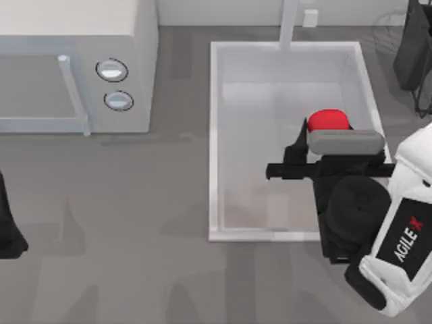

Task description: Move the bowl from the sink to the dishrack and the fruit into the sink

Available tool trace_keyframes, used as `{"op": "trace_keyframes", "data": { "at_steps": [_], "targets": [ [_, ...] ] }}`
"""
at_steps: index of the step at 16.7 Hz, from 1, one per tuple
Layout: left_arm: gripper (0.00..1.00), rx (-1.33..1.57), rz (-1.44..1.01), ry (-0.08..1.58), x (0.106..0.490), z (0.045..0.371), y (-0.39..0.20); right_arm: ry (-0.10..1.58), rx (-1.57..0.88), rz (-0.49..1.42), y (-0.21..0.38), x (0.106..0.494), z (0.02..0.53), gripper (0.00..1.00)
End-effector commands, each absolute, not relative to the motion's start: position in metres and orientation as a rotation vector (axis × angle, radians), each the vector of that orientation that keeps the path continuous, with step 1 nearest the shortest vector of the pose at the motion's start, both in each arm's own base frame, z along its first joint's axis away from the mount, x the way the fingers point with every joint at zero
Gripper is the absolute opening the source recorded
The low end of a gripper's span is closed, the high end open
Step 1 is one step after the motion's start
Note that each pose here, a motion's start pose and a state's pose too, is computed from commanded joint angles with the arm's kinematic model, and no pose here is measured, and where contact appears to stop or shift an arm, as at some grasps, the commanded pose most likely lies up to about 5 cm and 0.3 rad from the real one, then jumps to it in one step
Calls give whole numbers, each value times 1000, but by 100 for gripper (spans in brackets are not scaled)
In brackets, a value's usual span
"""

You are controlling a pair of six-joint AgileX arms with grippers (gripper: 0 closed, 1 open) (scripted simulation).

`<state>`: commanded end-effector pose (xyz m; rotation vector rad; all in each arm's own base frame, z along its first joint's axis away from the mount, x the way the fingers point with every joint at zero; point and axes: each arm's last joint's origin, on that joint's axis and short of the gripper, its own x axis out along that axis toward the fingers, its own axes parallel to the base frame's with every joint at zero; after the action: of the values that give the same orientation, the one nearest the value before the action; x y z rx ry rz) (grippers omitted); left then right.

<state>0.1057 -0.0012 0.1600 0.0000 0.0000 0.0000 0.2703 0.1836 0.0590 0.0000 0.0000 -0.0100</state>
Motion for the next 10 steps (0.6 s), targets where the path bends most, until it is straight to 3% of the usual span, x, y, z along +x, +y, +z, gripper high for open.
{"op": "trace_keyframes", "data": {
  "at_steps": [6,10],
  "targets": [
    [100,0,0,0,106,160,-1,0,0,-10,184,270,59,98],
    [100,0,0,0,106,160,-1,0,0,-10,184,270,59,100]
  ]
}}
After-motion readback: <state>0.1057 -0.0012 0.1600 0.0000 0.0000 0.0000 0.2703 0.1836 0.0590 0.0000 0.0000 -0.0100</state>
